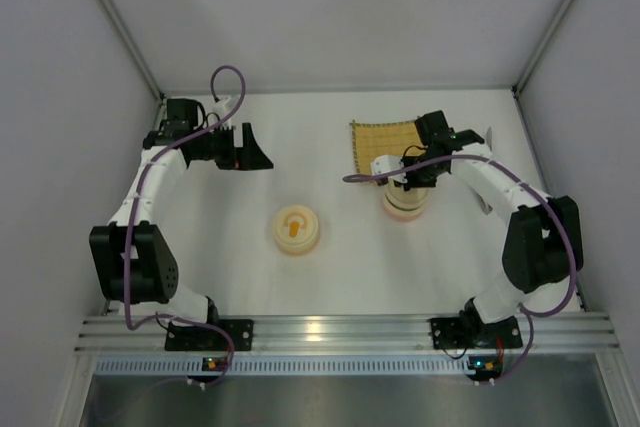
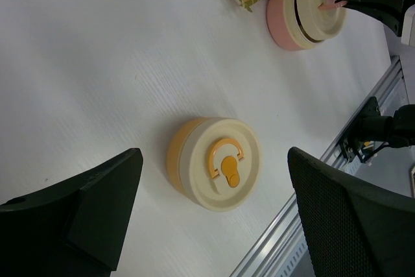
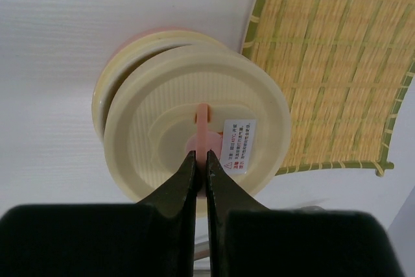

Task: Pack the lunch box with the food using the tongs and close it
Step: Close the box lid on the packing box.

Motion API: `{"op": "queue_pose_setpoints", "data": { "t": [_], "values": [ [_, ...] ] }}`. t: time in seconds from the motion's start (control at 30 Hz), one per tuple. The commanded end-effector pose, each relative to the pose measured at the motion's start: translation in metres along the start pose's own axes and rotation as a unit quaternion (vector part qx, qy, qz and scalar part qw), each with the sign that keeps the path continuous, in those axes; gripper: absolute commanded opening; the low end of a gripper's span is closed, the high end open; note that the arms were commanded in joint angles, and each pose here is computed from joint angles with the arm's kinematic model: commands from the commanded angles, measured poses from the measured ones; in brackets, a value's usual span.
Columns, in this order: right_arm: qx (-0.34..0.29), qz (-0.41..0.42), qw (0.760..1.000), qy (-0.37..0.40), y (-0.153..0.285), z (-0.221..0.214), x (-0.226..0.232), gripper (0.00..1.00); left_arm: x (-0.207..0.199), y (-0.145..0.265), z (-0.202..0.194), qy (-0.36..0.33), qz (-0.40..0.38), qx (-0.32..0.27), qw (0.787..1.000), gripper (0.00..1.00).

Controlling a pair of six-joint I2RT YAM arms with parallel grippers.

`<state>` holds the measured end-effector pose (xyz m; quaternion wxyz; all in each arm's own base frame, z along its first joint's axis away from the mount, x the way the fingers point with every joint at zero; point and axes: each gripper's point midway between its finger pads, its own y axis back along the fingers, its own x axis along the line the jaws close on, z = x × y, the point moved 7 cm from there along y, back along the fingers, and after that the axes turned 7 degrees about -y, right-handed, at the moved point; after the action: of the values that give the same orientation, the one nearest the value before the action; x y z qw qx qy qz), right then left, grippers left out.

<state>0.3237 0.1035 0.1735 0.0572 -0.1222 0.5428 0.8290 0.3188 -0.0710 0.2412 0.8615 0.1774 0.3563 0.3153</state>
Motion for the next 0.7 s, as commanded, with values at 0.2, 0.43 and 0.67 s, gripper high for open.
{"op": "queue_pose_setpoints", "data": {
  "t": [0.2,0.43,0.67],
  "values": [
    [-0.044,-0.034,0.998,0.027,0.0096,0.0051,-0.0210,0.00,-0.0026,0.0028,0.0095,-0.024,-0.014,-0.020,0.999,0.98],
    [-0.052,-0.021,0.998,0.017,0.0096,0.0069,-0.0183,0.00,-0.0023,0.0009,0.0100,-0.019,-0.017,-0.020,0.999,0.98],
    [-0.041,-0.013,0.999,0.016,0.0048,0.0019,-0.0153,0.00,-0.0030,0.0025,0.0117,-0.022,-0.013,-0.021,0.999,0.98]
  ]
}}
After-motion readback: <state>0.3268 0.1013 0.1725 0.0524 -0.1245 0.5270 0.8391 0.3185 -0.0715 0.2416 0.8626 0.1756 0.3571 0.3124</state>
